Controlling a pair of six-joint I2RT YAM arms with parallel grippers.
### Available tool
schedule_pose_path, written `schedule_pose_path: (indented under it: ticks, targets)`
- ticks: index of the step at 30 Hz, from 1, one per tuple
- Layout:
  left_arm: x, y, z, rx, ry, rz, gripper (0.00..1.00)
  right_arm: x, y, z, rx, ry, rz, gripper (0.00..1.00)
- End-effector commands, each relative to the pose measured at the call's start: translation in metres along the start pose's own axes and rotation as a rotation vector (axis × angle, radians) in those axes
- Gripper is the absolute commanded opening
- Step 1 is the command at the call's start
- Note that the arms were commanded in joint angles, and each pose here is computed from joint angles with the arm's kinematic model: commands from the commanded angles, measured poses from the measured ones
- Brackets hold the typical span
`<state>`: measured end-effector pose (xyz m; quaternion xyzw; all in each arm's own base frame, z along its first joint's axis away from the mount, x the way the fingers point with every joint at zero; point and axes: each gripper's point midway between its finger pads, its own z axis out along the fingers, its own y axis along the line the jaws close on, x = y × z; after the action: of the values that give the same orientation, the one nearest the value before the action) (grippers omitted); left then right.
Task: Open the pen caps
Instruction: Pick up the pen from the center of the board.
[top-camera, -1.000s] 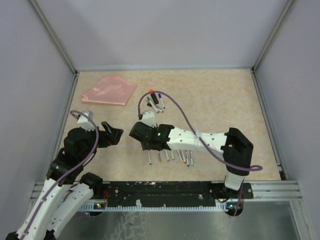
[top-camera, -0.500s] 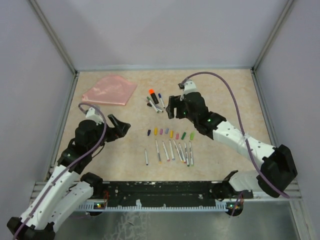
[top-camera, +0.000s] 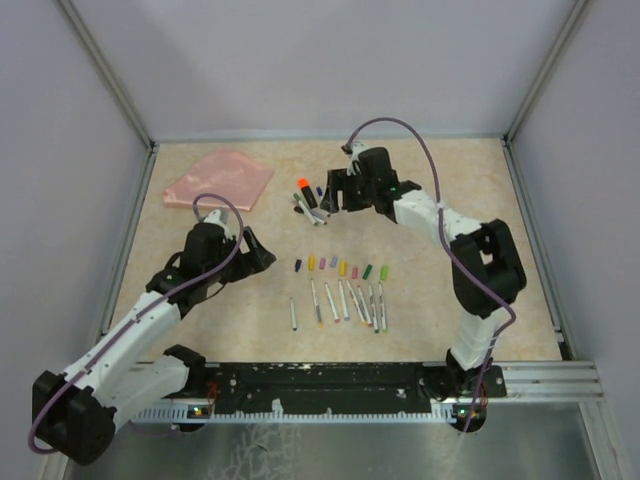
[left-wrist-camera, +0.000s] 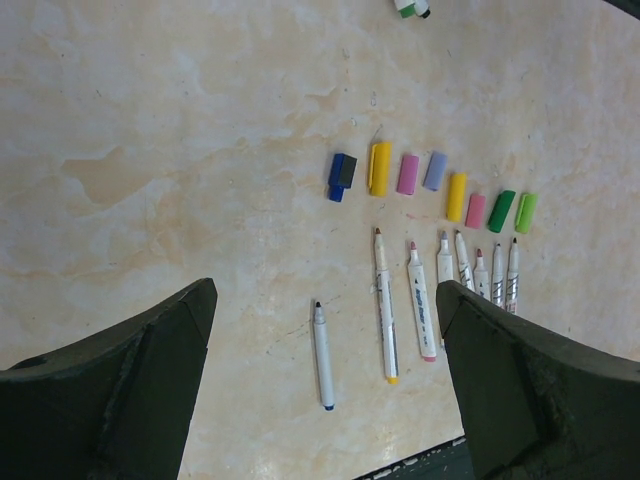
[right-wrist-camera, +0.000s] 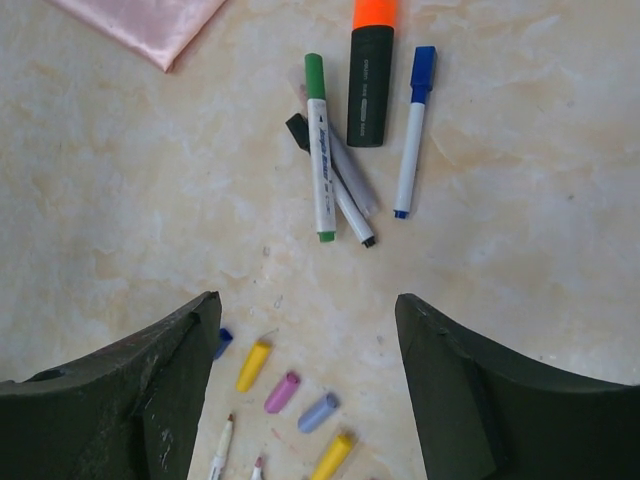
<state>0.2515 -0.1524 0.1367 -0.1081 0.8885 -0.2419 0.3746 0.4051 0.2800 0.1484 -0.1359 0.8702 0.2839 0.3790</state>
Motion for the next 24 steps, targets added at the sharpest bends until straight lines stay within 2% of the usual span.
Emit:
schedule_pose_path:
  ticks: [1, 4, 8, 12, 24]
  targets:
    - [-0.022, -0.013, -0.008, 0.031, -0.071, 0.01, 0.95, -0.007, 0.0, 0.025, -0.027, 0.051, -0.013, 0.68]
    - [-0.026, -0.011, -0.01, 0.02, -0.085, 0.023, 0.95, -0.005, -0.013, 0.044, 0.019, 0.089, -0.008, 0.62]
    - [-0.03, -0.009, -0.01, 0.001, -0.096, 0.036, 0.95, -0.014, -0.026, 0.066, 0.078, 0.102, -0.001, 0.49]
    - [-0.036, -0.01, -0.008, -0.01, -0.103, 0.061, 0.95, -0.02, -0.032, 0.084, 0.1, 0.112, 0.003, 0.41]
    - [-0.046, -0.009, 0.001, -0.037, -0.108, 0.11, 0.96, -0.006, -0.049, 0.114, 0.14, 0.181, 0.007, 0.36]
